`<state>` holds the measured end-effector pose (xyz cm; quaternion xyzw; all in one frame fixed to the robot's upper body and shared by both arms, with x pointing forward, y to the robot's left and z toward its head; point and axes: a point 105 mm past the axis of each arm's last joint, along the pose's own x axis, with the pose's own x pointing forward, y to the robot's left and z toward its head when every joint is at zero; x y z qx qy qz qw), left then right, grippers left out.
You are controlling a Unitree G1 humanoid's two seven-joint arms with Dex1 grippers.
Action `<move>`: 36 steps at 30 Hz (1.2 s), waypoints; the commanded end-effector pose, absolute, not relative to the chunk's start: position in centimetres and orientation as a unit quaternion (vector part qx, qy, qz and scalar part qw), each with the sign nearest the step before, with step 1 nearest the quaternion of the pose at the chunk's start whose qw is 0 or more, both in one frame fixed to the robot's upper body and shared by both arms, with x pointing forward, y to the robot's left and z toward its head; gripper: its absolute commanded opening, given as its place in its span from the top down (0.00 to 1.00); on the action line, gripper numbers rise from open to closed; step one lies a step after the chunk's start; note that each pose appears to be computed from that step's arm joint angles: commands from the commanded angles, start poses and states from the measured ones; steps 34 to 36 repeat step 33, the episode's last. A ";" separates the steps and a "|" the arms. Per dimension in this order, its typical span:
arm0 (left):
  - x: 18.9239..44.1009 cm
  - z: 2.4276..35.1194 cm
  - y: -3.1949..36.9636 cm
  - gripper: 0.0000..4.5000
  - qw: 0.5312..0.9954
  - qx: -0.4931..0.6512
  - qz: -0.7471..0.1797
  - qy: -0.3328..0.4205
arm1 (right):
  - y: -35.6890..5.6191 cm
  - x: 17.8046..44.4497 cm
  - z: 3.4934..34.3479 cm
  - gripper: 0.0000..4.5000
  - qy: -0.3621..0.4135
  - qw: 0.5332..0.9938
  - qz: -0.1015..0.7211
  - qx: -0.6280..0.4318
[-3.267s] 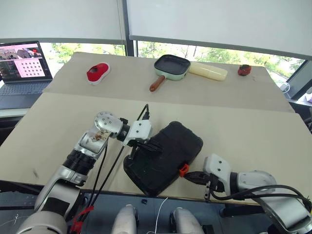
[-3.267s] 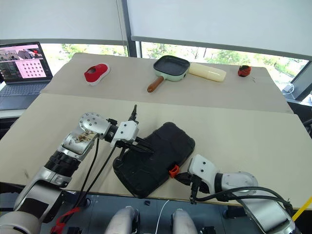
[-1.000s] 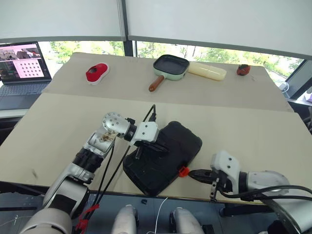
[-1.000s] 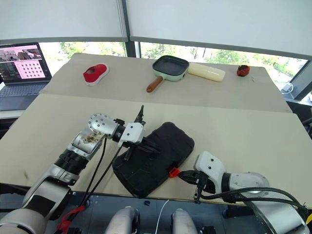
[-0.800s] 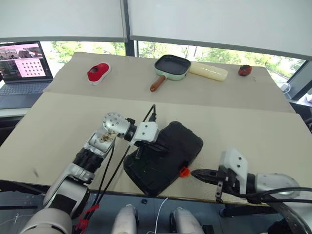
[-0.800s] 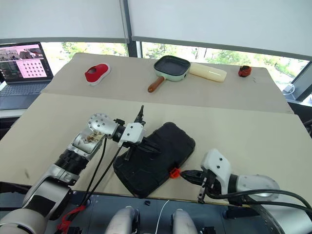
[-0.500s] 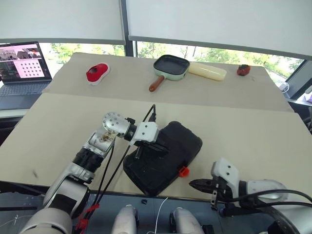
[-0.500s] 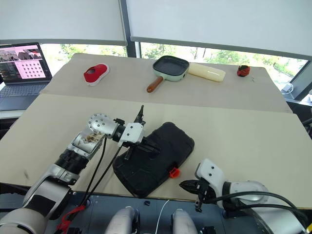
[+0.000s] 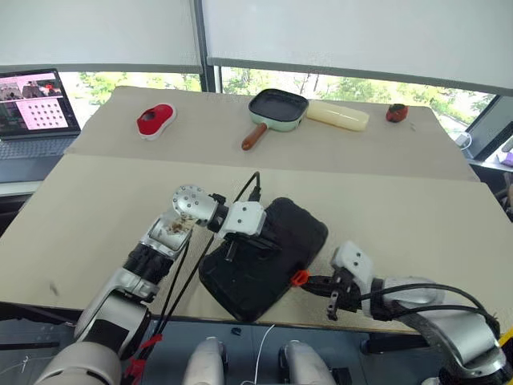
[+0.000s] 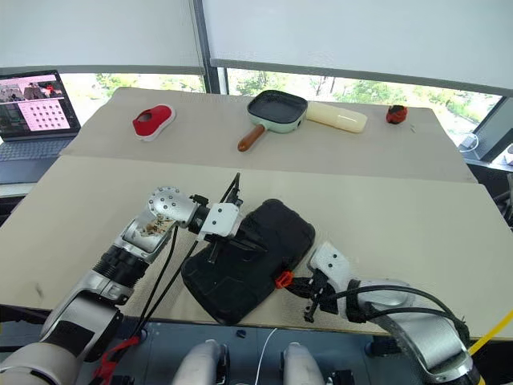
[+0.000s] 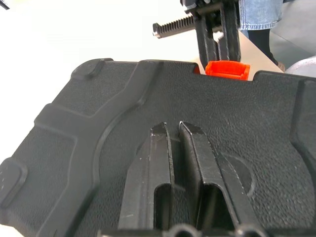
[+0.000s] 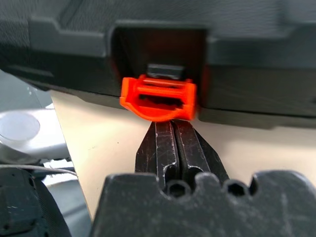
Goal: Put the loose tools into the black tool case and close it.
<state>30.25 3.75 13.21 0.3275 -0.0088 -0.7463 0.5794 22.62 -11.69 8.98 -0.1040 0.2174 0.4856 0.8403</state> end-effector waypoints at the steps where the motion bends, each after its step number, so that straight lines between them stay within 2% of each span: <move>1: 29.5 10.1 3.9 0.90 0.560 0.335 -0.756 0.047 | -10.3 22.3 13.3 1.00 0.129 0.843 0.509 -0.117; 9: 29.6 9.6 3.9 0.90 0.563 0.332 -0.755 0.051 | -10.5 22.5 13.0 1.00 0.135 0.844 0.506 -0.117; 13: 30.1 10.3 5.5 0.90 0.591 0.315 -0.740 0.066 | -11.7 22.0 13.2 1.00 0.136 0.839 0.507 -0.142; 14: 30.3 10.6 6.2 0.84 0.604 0.303 -0.734 0.072 | -12.1 21.8 13.4 1.00 0.137 0.839 0.508 -0.138; 16: 30.8 11.8 8.1 0.75 0.637 0.275 -0.715 0.085 | -12.9 21.1 14.3 0.87 0.134 0.832 0.520 -0.138; 20: 30.7 14.7 12.7 0.44 0.695 0.217 -0.677 0.110 | -14.4 20.0 16.1 0.60 0.127 0.816 0.545 -0.145; 22: 29.9 16.5 15.7 0.26 0.722 0.186 -0.655 0.127 | -15.5 19.8 17.1 0.42 0.130 0.813 0.549 -0.143; 23: 29.3 17.5 17.2 0.21 0.735 0.167 -0.643 0.138 | -16.0 19.5 17.6 0.38 0.135 0.810 0.553 -0.142; 25: 27.9 18.9 19.6 0.03 0.752 0.139 -0.624 0.162 | -17.1 19.1 18.4 0.21 0.144 0.806 0.558 -0.134; 27: 26.7 19.6 21.3 0.00 0.765 0.127 -0.605 0.182 | -18.0 19.2 19.1 0.05 0.153 0.809 0.554 -0.121; 28: 26.3 19.9 21.8 0.00 0.771 0.123 -0.596 0.186 | -18.6 19.2 19.3 0.02 0.161 0.812 0.550 -0.114; 33: 24.9 19.2 23.0 0.00 0.782 0.132 -0.576 0.198 | -19.6 19.9 19.3 0.02 0.166 0.813 0.544 -0.125; 36: 24.9 19.2 23.0 0.00 0.782 0.132 -0.576 0.198 | -19.6 19.9 19.3 0.02 0.166 0.813 0.544 -0.125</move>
